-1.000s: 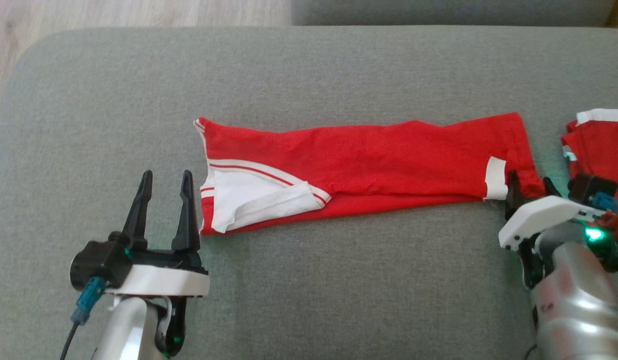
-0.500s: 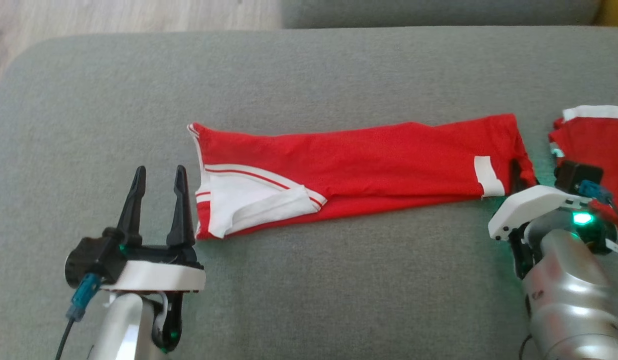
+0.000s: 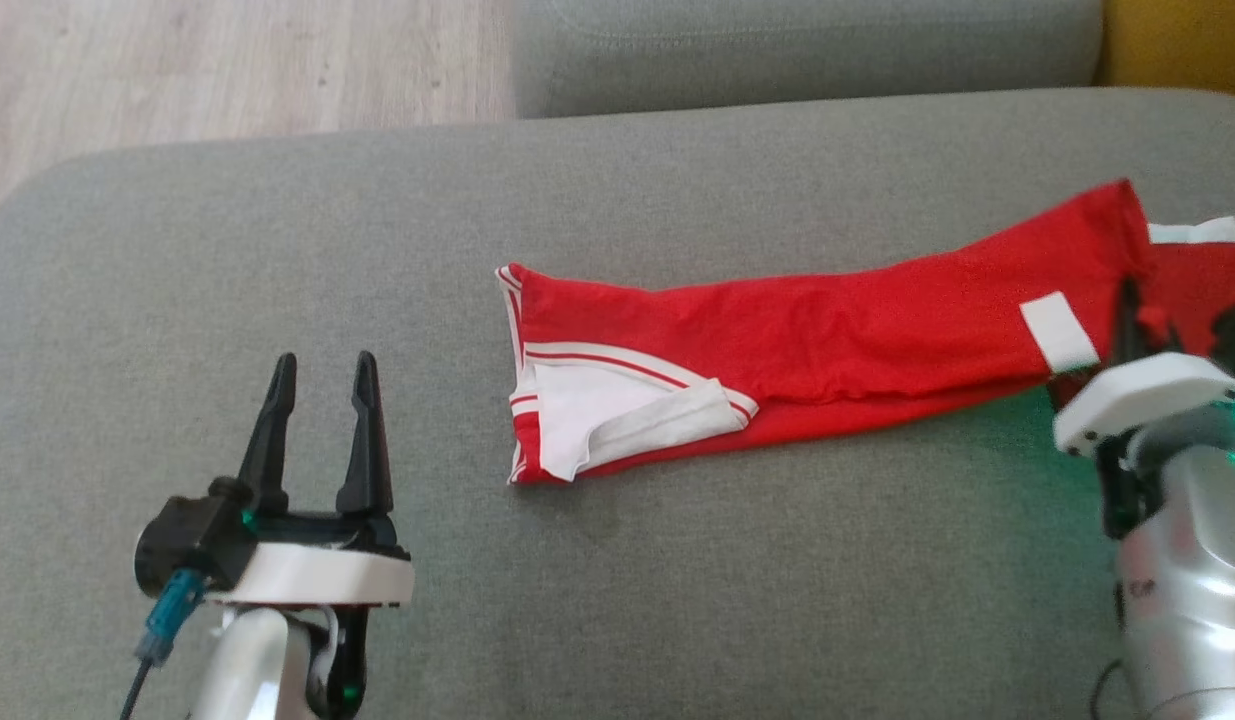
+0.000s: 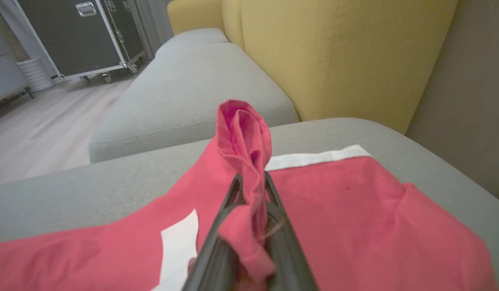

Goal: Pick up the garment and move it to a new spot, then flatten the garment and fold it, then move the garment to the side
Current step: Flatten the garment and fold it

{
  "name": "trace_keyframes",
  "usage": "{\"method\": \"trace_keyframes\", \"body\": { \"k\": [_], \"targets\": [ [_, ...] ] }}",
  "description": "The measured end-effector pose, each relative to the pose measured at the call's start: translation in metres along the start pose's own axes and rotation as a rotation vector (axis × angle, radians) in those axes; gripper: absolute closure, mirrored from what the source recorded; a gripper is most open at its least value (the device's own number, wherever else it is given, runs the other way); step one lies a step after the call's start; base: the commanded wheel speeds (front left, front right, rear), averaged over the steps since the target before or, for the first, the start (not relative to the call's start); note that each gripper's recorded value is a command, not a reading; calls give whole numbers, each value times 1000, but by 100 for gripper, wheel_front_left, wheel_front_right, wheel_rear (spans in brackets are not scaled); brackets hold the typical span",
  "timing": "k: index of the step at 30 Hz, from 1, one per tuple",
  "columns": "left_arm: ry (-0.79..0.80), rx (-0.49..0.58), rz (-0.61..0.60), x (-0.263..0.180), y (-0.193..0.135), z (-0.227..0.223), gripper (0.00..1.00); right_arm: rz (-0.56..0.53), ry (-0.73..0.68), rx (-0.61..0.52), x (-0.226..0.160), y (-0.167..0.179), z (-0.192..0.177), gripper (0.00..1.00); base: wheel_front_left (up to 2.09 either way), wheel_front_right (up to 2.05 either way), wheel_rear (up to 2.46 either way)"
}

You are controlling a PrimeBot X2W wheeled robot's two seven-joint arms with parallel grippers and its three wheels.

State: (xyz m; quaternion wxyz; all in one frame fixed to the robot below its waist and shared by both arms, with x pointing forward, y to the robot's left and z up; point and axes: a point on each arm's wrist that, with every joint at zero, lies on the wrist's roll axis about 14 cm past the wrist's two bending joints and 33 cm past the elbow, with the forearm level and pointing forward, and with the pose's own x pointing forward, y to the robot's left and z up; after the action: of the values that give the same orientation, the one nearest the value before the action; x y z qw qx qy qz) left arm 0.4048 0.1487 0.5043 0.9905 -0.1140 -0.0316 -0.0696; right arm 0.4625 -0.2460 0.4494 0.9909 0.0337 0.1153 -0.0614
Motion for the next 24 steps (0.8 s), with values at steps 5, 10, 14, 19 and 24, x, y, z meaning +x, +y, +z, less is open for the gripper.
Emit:
{"method": "trace_keyframes", "body": {
  "k": [5, 10, 14, 19, 24],
  "targets": [
    [-19, 2, 0, -7, -1, 7, 0, 101, -57, 29, -2, 40, 24, 100, 0, 0, 0],
    [-52, 9, 18, -14, 4, 20, 0, 247, -78, 47, -9, 96, 39, 100, 0, 0, 0],
    [-58, 10, 46, -27, 11, 22, 0, 373, -72, 73, -18, 140, 49, 100, 0, 0, 0],
    [-60, 14, 80, -39, 21, 24, 0, 572, -17, 64, -41, 207, 36, 100, 0, 0, 0],
    [-54, 19, 124, -50, 34, 22, 0, 713, 82, 99, -60, 255, 7, 100, 0, 0, 0]
  ]
}}
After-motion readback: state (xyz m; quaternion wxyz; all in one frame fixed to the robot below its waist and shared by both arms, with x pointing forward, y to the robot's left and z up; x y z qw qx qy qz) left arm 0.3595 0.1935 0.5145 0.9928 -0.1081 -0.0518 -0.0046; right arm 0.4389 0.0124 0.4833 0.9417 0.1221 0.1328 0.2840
